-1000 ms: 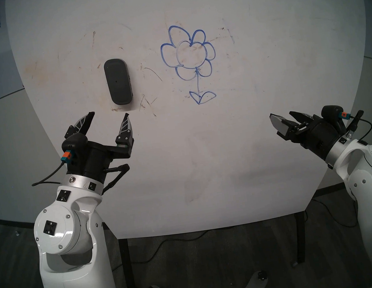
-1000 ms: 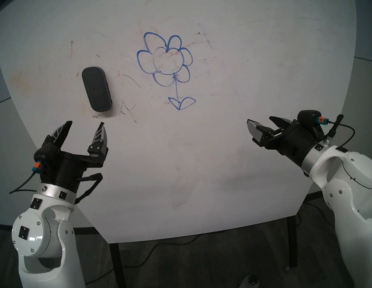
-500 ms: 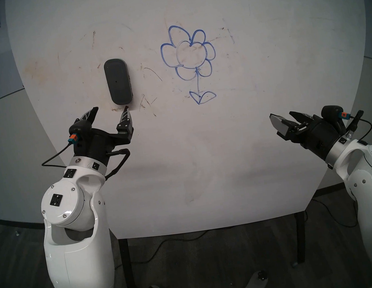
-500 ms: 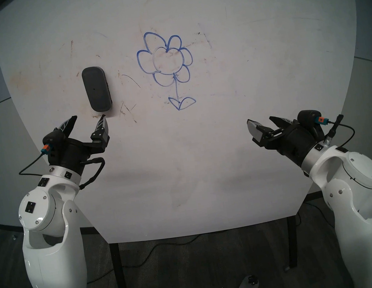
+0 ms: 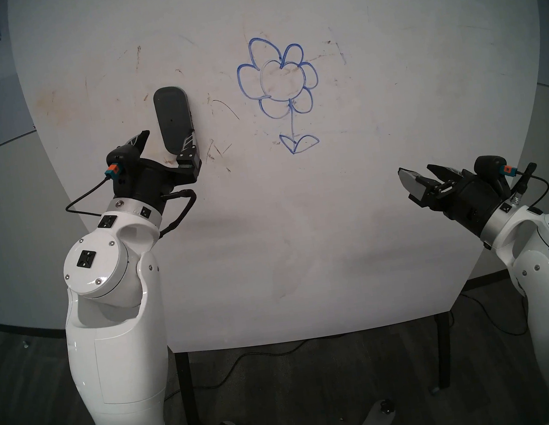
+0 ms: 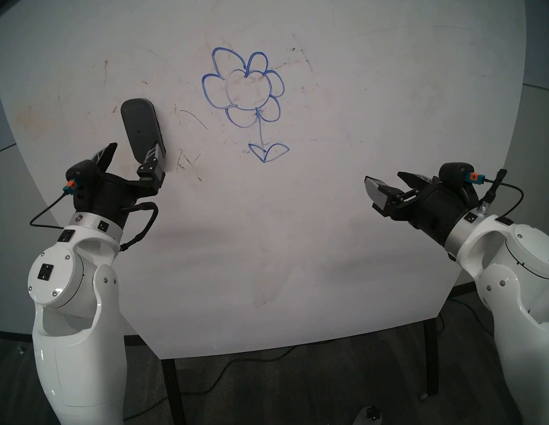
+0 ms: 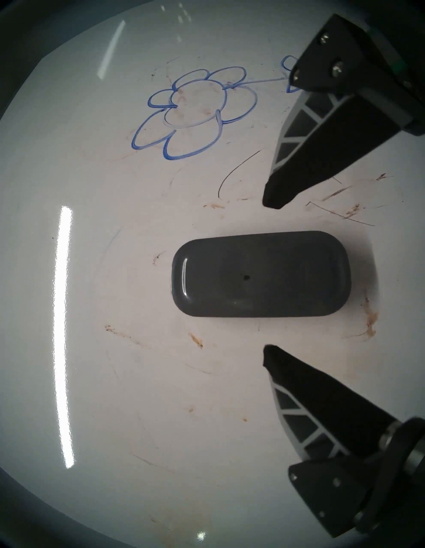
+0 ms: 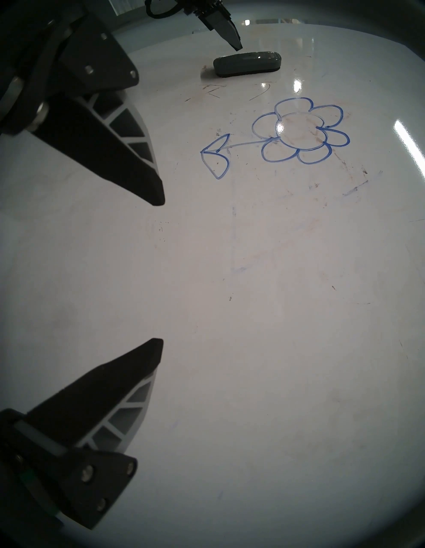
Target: Erase all marks on the whiteboard with the eraser
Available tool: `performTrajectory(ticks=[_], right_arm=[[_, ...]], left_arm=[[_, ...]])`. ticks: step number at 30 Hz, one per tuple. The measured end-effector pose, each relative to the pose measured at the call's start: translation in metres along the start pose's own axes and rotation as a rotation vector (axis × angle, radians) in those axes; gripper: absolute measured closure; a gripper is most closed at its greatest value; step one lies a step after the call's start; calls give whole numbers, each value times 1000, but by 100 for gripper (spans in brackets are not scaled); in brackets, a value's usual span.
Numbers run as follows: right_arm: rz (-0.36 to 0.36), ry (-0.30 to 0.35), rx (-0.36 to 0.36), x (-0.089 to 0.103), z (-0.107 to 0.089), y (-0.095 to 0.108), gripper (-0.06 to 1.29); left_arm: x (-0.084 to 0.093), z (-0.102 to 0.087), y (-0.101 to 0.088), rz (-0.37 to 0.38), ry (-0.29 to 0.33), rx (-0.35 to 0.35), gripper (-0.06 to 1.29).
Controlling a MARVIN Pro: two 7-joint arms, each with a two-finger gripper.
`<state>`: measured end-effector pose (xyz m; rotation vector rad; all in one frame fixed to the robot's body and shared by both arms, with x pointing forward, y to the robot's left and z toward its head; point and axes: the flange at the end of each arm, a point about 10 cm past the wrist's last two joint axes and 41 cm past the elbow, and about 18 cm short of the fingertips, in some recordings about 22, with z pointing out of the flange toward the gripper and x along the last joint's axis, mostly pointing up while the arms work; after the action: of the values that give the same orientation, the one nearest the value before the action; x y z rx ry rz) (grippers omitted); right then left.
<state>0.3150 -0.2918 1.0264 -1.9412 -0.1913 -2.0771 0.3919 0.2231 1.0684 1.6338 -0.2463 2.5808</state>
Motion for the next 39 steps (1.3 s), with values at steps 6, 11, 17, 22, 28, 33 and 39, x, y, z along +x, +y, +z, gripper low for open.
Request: performTrajectory(ticks=[6,11,17,22,28,33,39], right_arm=[[0,0,0,0,0,0,0],[0,0,0,0,0,0,0],[0,0,0,0,0,0,0],[0,0,0,0,0,0,0],[0,0,0,0,0,0,0],[0,0,0,0,0,0,0],[0,0,0,0,0,0,0]], left_arm=[[-2,18,-2,8,-11,12,-3],[-4,31,-4,25,-21,22,-3],[-1,44,-5,39,-9,22,-3],[4,50,-5,47,-2,17,16],[8,51,-4,49,4,11,41],[14,50,-2,43,9,-12,51],[17,49,8,40,7,-69,52]])
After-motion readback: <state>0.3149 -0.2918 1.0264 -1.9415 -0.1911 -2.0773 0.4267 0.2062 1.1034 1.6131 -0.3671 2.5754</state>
